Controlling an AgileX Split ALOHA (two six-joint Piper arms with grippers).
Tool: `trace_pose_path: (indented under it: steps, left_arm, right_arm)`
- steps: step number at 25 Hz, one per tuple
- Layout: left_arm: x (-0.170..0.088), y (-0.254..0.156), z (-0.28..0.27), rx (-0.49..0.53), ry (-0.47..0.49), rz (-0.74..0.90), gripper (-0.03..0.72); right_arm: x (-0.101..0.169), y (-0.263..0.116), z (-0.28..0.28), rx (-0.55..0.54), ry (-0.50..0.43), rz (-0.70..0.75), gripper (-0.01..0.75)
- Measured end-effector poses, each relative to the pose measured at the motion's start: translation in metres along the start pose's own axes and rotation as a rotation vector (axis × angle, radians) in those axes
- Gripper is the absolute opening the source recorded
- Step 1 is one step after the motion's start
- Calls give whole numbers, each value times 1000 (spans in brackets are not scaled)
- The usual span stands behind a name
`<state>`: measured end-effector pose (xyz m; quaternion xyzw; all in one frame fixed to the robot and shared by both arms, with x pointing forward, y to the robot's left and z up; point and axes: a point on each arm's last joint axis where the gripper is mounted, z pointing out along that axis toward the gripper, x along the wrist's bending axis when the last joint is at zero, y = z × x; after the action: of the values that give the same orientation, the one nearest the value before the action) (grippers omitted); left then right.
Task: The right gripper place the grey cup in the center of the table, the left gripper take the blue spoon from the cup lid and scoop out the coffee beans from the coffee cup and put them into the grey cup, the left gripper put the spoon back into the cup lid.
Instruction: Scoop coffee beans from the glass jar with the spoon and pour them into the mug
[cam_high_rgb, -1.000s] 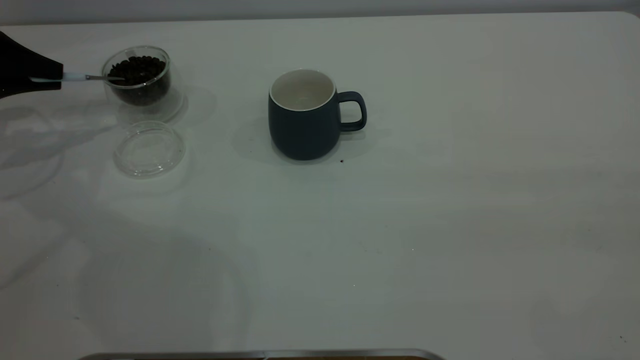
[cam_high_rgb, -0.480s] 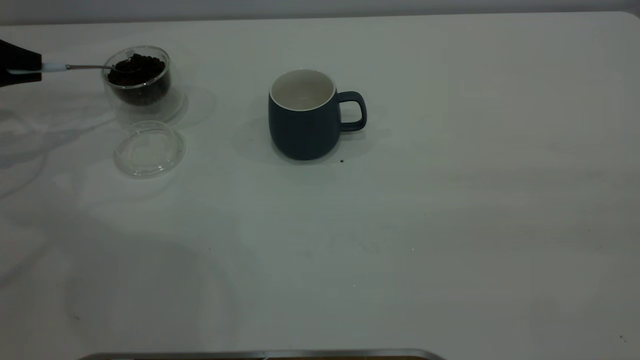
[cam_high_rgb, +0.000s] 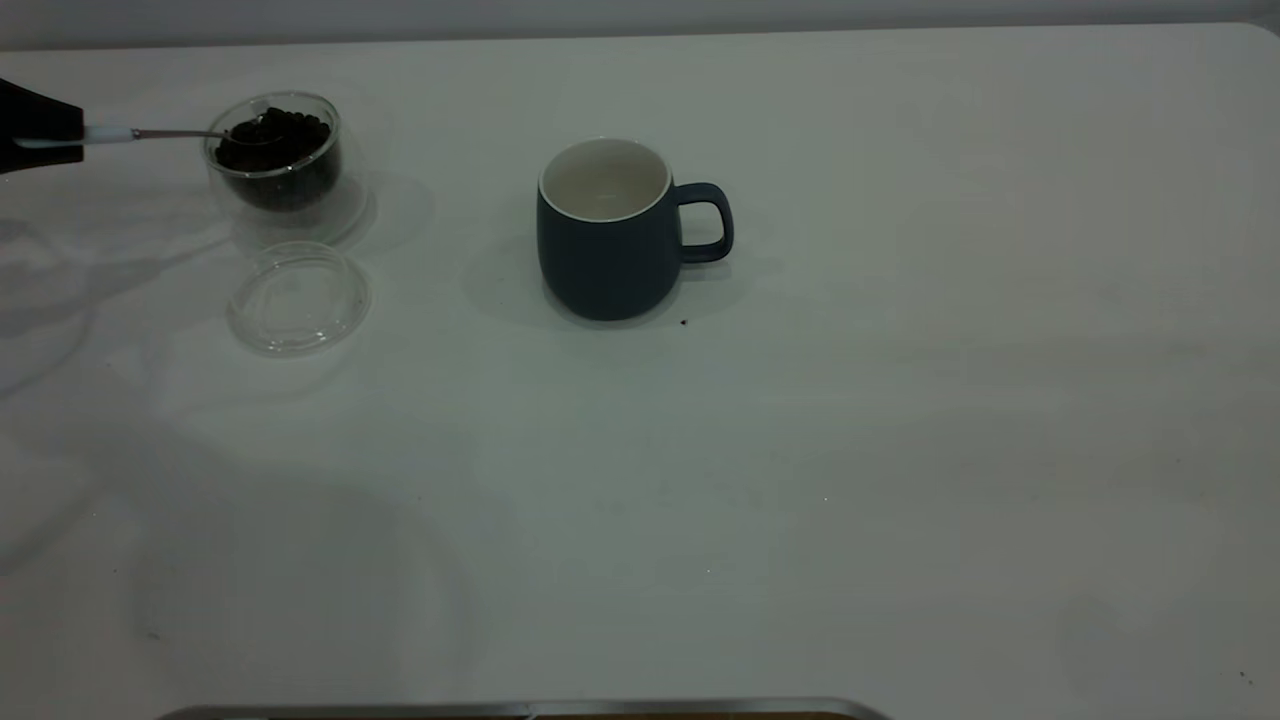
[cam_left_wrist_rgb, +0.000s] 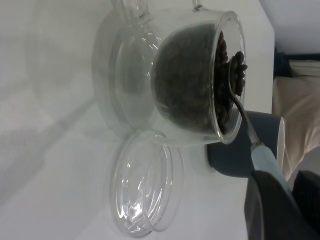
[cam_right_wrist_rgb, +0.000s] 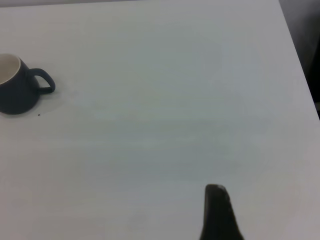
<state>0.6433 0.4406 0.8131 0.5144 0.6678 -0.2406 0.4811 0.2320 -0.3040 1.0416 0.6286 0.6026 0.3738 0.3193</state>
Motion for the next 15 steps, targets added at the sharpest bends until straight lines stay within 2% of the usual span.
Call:
trace_pose_path:
  steps: [15]
  left_arm:
    - [0, 0, 0, 0, 0, -74, 133]
  right_arm:
    - [0, 0, 0, 0, 0, 0, 531]
